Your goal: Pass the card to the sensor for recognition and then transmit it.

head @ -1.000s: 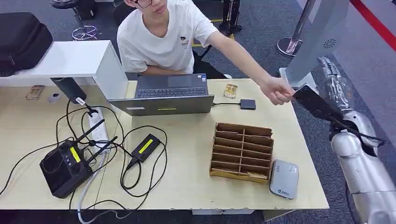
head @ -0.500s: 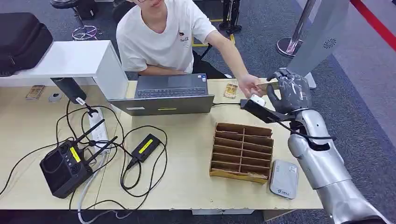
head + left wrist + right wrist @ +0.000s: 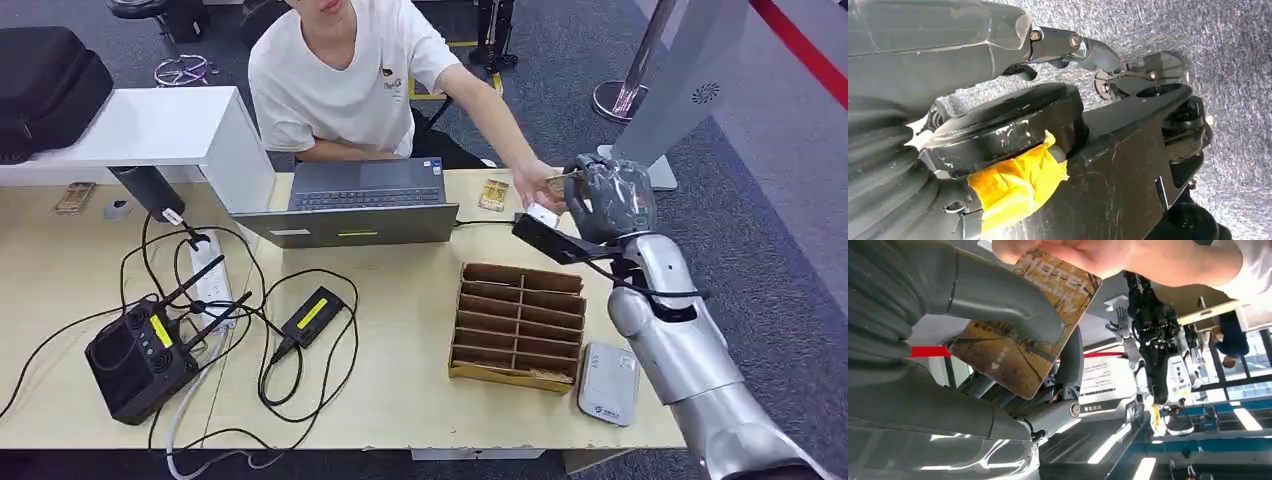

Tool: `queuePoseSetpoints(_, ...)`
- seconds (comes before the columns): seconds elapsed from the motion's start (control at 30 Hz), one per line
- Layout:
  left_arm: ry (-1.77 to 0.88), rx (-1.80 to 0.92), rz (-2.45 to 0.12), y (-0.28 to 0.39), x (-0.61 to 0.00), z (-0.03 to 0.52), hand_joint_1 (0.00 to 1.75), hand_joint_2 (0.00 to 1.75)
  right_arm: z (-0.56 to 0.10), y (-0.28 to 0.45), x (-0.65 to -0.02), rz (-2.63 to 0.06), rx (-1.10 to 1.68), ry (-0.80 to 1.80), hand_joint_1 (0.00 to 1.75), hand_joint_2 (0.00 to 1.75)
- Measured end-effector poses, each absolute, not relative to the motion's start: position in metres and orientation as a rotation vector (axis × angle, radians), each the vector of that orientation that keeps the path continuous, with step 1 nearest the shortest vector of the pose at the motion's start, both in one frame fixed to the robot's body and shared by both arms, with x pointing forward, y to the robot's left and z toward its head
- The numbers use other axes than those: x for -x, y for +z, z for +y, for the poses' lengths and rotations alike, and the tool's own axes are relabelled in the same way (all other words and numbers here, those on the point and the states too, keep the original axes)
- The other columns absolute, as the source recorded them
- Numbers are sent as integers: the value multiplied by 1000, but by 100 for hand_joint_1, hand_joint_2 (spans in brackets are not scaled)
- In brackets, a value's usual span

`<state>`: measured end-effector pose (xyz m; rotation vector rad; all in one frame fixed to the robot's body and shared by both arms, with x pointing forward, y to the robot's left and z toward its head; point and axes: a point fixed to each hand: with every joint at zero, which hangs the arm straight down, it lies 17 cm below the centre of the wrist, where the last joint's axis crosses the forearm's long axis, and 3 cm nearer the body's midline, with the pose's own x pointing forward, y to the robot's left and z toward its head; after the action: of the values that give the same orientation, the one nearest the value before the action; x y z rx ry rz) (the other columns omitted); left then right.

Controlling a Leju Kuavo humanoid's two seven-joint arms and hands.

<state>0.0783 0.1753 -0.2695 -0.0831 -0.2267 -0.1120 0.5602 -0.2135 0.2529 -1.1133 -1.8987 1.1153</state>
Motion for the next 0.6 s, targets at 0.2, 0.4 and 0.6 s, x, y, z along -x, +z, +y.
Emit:
queuePoseSetpoints(0.2, -115, 82, -252, -269, -82, 175, 0, 175, -213, 253, -560, -1901, 1113, 1116, 175, 175)
queuePoseSetpoints(0.4, -122, 84, -271, -268, -85, 175, 0, 175, -212, 253, -559, -1907, 1111, 1121, 175, 175)
queuePoseSetpoints(0.6, -120, 74, -270, -268, -85, 176, 0, 175, -216, 258, -554, -1931, 1115, 1084, 175, 175)
